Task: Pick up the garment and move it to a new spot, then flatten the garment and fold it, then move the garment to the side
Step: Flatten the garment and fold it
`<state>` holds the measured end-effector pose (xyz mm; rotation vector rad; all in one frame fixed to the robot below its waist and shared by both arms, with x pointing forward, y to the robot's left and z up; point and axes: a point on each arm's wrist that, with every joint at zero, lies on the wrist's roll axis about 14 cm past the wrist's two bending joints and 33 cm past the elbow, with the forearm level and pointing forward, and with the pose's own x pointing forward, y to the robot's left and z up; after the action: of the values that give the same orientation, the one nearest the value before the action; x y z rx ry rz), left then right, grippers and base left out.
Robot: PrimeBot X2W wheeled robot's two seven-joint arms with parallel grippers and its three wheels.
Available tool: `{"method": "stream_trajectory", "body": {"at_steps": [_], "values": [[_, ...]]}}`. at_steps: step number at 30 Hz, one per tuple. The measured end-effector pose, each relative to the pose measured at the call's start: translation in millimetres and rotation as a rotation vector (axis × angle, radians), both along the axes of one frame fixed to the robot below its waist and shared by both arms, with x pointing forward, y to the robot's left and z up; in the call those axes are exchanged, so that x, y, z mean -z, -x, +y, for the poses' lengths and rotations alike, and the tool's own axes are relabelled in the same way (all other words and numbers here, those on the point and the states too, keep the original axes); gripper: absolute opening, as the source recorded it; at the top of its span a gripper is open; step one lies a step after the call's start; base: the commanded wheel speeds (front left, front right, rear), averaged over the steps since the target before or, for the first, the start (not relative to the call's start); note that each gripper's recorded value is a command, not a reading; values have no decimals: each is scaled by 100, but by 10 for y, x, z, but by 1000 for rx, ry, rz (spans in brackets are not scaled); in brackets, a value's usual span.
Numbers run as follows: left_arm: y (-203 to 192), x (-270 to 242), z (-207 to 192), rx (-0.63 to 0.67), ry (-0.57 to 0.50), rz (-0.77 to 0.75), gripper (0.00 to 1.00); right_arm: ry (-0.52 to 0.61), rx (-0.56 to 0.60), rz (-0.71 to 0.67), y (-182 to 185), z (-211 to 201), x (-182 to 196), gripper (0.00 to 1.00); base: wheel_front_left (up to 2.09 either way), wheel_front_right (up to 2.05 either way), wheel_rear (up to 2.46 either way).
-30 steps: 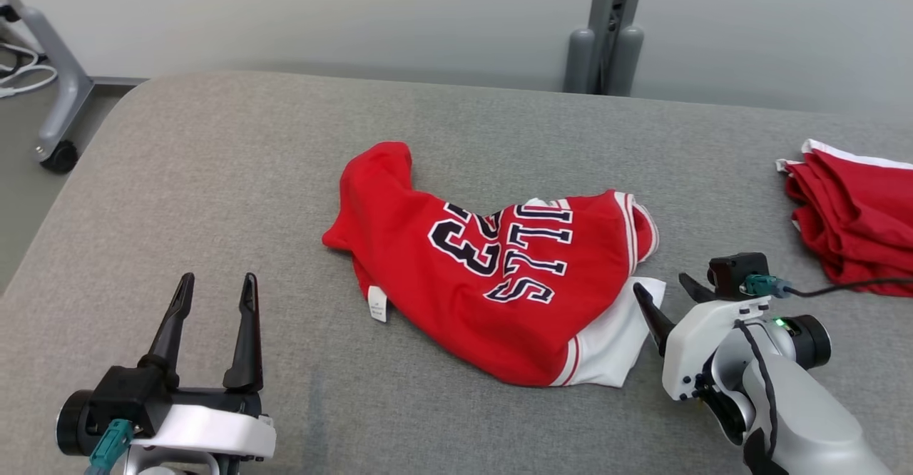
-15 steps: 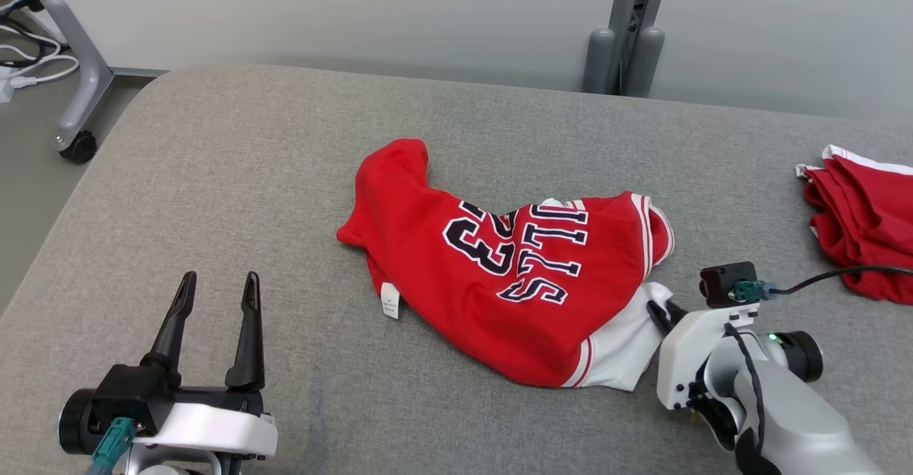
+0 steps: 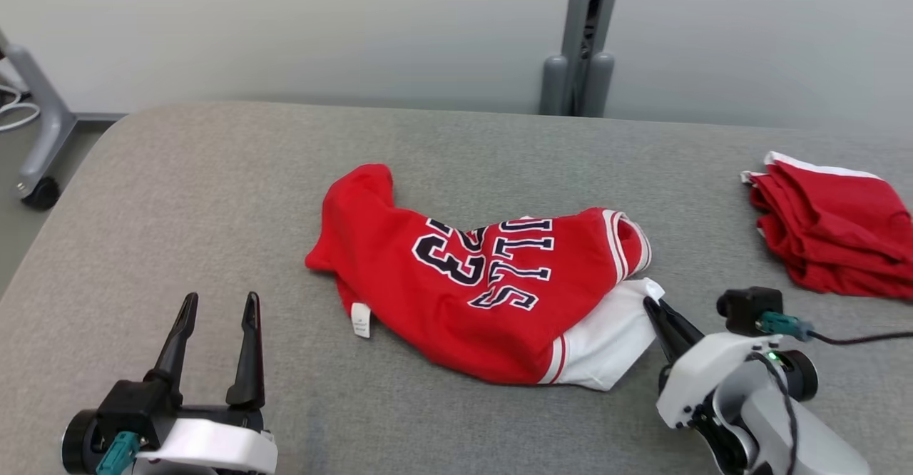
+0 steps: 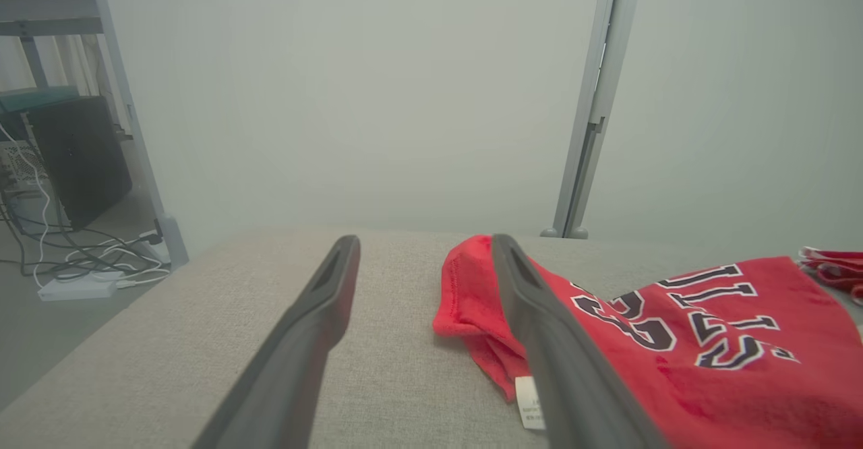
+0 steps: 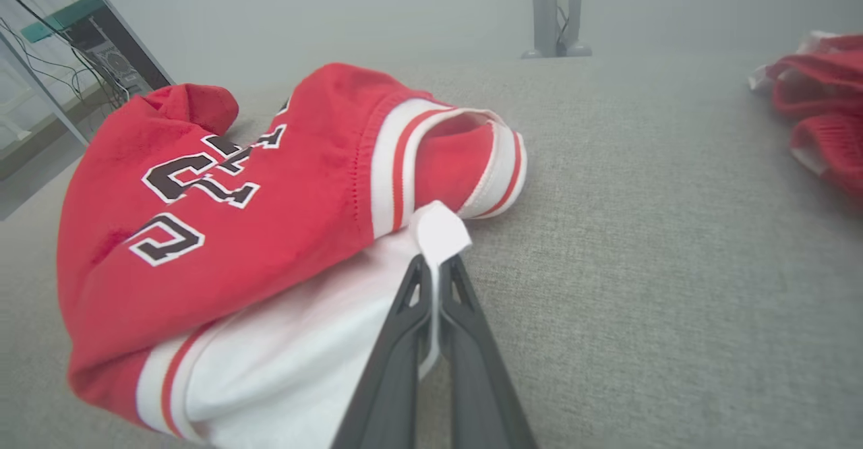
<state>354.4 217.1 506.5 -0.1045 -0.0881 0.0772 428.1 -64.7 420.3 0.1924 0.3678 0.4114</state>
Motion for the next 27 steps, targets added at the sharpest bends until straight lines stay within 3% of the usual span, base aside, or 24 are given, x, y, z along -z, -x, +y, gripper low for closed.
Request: {"method": "stream_trajectory", "body": {"at_steps": [12,27], "values": [[-133,20,-280,86,8,3,100,-134,122,-30,385,-529,-147,0,0,0,0],[-238,82,-502,153,11,22,100,-257,294,34,823,-1093,-323,0,0,0,0]]}}
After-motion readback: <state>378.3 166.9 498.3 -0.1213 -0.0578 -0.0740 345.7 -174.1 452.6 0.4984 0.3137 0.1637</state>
